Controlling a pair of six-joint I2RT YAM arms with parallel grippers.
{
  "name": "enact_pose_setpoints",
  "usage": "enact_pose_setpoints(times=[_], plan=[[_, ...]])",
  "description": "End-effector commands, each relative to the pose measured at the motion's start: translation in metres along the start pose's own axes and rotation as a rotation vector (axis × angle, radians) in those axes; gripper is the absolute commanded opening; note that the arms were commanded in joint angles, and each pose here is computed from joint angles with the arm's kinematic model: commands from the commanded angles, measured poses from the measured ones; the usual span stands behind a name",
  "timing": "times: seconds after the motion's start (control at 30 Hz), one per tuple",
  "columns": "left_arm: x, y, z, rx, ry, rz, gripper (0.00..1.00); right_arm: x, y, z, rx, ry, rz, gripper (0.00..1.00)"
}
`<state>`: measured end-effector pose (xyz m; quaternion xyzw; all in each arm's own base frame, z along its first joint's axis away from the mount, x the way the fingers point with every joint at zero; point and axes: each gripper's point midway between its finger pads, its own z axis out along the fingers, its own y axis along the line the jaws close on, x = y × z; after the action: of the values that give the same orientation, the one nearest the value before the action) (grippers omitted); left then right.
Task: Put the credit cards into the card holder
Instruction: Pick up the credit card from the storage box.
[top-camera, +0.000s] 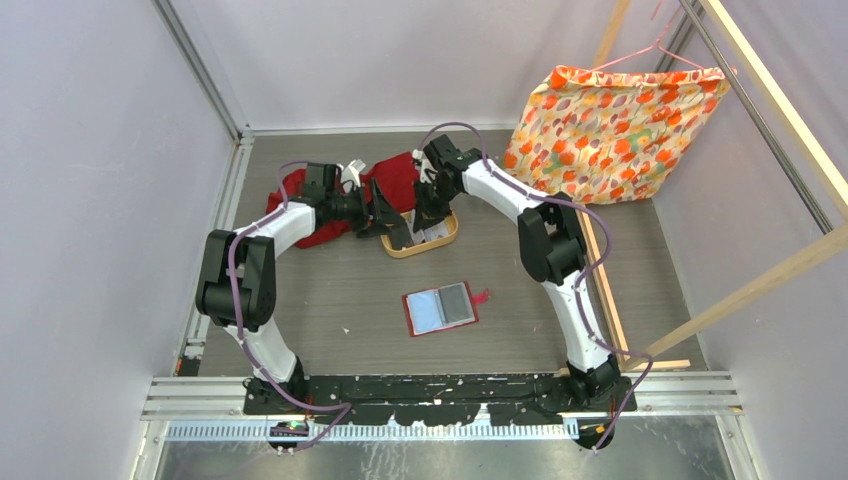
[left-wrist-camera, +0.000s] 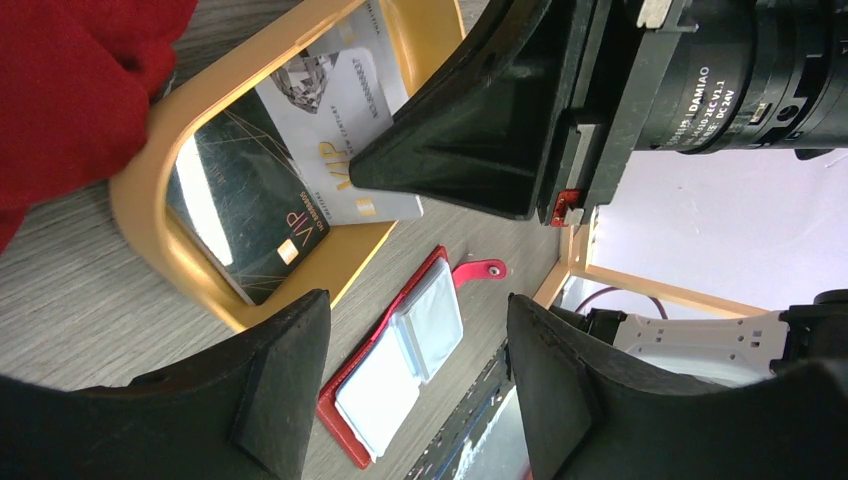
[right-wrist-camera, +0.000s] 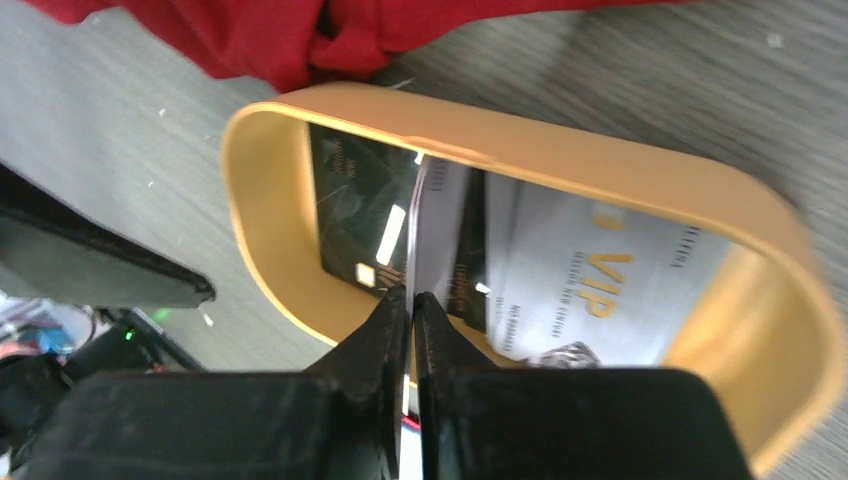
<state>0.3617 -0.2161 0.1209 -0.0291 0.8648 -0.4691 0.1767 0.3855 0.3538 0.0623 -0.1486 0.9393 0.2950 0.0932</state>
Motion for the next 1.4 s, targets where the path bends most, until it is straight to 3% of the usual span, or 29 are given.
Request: enact_pose_setpoints(times=[0.0,0.23,0.47,0.7,0.83,1.13,1.37], plan=[[-0.009,-0.012,-0.002,0.027,-0.008,0.037,0.66,-0.014,-0.002,-0.011,0.078,-0.051,-0.058,0.05],[-0.011,-0.018,-0.006,0.035,-0.018,0.059,0.65,-0.027,0.008,-0.043,0.101,-0.123,-0.127,0.01],[-0.018,-0.030,-0.020,0.049,-0.078,0.125,0.65,-0.023,0.008,-0.052,0.033,-0.107,-0.155,0.01],[-0.024,-0.044,-0.014,0.183,-0.152,0.078,0.66,-0.018,0.019,-0.066,-0.161,-0.051,-0.246,0.01],[-0.032,-0.039,-0.011,0.165,-0.198,0.074,0.69,-0.019,0.024,-0.077,-0.268,-0.053,-0.311,0.01],[-0.052,-0.041,-0.005,0.219,-0.292,0.119,0.75,-0.028,0.037,-0.088,-0.433,-0.098,-0.458,0.03],[-0.051,-0.046,0.000,0.296,-0.312,0.157,0.74,-0.034,0.043,-0.088,-0.483,-0.114,-0.471,0.03]])
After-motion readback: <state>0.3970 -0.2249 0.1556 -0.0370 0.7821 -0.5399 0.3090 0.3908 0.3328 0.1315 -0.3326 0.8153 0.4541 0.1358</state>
